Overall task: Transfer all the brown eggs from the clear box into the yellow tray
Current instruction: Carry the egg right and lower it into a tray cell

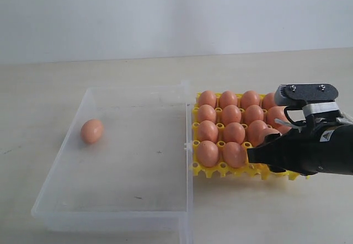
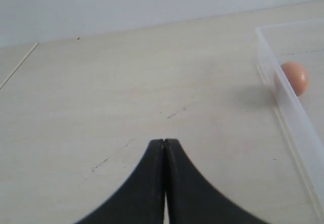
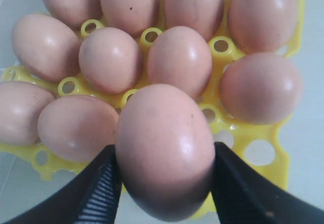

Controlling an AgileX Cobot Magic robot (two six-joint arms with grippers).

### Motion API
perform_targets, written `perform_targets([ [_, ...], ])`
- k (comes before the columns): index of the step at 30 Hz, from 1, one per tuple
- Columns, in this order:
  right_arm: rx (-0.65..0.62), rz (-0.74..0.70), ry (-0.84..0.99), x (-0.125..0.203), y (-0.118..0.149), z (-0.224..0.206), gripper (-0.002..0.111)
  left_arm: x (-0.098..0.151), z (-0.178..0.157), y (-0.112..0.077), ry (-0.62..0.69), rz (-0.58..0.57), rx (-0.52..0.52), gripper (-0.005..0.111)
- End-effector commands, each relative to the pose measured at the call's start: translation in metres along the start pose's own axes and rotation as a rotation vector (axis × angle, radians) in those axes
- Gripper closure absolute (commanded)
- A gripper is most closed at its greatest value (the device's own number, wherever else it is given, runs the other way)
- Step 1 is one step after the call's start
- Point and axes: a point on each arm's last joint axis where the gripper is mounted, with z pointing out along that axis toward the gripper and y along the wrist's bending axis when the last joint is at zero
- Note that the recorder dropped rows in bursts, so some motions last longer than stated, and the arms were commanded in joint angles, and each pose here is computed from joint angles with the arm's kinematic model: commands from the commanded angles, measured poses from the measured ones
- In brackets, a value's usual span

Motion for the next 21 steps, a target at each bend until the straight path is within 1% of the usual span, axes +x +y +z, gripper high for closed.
perform_targets([
  [1, 0.003, -0.019, -0.009, -0.003, 0.0, 0.002, 0.108, -0.002, -0.001, 0.0, -0.016, -0.007, -0.003, 0.107],
  [4, 0.001, -0.039, 0.05, -0.004, 0.001, 0.013, 0.108, -0.002, -0.001, 0.0, -0.016, -0.007, -0.003, 0.107],
  [7, 0.001, -0.044, 0.044, -0.009, 0.002, 0.017, 0.108, -0.002, -0.001, 0.0, -0.016, -0.007, -0.003, 0.107],
  [9, -0.007, -0.051, 0.054, -0.012, 0.004, 0.017, 0.102, -0.002, -0.001, 0.0, -0.016, -0.007, -0.003, 0.107],
  [10, -0.009, -0.051, 0.059, -0.013, 0.005, 0.017, 0.092, -0.002, -0.001, 0.0, -0.016, -0.007, -0.003, 0.107],
  [11, -0.01, -0.049, 0.061, -0.012, 0.005, 0.017, 0.08, -0.002, -0.001, 0.0, -0.016, -0.007, -0.003, 0.107],
  [12, -0.01, -0.049, 0.061, -0.012, 0.005, 0.017, 0.074, -0.002, -0.001, 0.0, -0.016, -0.007, -0.003, 0.107],
  [13, -0.01, -0.049, 0.061, -0.012, 0.005, 0.017, 0.063, -0.002, -0.001, 0.0, -0.016, -0.007, -0.003, 0.107],
  [15, -0.01, -0.049, 0.066, -0.012, 0.005, 0.017, 0.051, -0.002, -0.001, 0.0, -0.016, -0.007, -0.003, 0.107],
  [17, -0.01, -0.049, 0.066, -0.012, 0.005, 0.017, 0.047, -0.002, -0.001, 0.0, -0.016, -0.007, -0.003, 0.107],
  [21, -0.01, -0.04, 0.064, -0.012, 0.005, 0.016, 0.047, -0.002, -0.001, 0.0, -0.016, -0.007, -0.003, 0.107],
])
